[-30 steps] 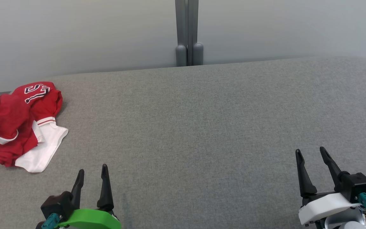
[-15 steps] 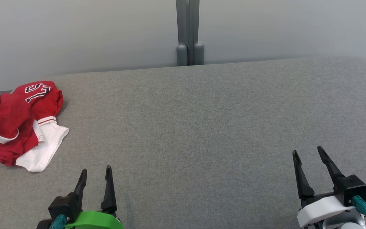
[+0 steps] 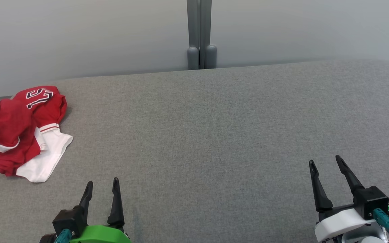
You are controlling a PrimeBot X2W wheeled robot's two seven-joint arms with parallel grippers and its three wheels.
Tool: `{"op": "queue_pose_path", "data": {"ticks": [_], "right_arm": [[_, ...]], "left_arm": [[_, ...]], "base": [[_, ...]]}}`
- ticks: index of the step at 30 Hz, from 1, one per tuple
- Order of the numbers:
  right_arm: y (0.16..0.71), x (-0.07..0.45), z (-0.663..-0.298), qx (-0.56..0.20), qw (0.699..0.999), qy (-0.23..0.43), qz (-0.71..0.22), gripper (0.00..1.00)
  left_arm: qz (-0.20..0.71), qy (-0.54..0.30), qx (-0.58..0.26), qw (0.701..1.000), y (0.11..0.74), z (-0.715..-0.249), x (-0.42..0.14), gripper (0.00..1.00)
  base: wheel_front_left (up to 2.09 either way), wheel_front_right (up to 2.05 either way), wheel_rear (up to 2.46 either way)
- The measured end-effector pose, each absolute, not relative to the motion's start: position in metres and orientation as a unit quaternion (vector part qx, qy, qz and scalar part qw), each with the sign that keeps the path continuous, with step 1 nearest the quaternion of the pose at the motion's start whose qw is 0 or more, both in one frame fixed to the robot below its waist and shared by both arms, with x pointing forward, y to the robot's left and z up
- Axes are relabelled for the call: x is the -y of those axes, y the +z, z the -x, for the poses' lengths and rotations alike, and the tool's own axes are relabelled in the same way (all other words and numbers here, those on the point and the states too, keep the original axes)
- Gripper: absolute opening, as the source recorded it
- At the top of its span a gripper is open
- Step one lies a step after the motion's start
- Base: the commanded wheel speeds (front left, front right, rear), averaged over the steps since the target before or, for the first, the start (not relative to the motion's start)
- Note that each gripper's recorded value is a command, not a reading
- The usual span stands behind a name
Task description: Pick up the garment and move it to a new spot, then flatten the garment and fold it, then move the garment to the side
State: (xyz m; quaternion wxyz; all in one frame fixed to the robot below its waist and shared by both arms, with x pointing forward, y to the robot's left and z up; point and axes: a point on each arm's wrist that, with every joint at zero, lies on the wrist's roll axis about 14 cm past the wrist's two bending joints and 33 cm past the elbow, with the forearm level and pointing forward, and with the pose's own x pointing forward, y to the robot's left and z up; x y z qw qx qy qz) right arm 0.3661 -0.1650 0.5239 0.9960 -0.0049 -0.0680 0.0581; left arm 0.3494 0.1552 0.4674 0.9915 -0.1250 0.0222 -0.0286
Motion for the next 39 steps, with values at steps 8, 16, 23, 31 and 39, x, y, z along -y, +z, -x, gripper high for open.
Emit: {"op": "queue_pose_path", "data": {"ticks": [8, 16, 23, 31, 39], "right_arm": [[0.524, 0.164, -0.369, 0.068, 0.996, 0.06, 0.004, 1.0], [0.522, 0.141, -0.384, 0.066, 0.993, 0.095, 0.001, 1.0], [0.525, 0.087, -0.401, 0.071, 0.983, 0.169, -0.005, 1.0], [0.525, 0.029, -0.409, 0.071, 0.967, 0.246, -0.014, 1.0], [0.526, -0.013, -0.41, 0.072, 0.951, 0.3, -0.02, 1.0]], "left_arm": [[0.125, -0.02, -0.024, 0.992, 0.466, -0.347, -0.16, 1.0], [0.126, 0.028, -0.012, 0.992, 0.469, -0.333, -0.19, 1.0], [0.127, 0.103, 0.005, 0.987, 0.475, -0.307, -0.233, 1.0], [0.125, 0.178, 0.014, 0.976, 0.476, -0.271, -0.273, 1.0], [0.122, 0.235, 0.022, 0.964, 0.477, -0.241, -0.299, 1.0]], "base": [[0.0, 0.0, 0.0], [0.0, 0.0, 0.0], [0.0, 0.0, 0.0], [0.0, 0.0, 0.0], [0.0, 0.0, 0.0]]}}
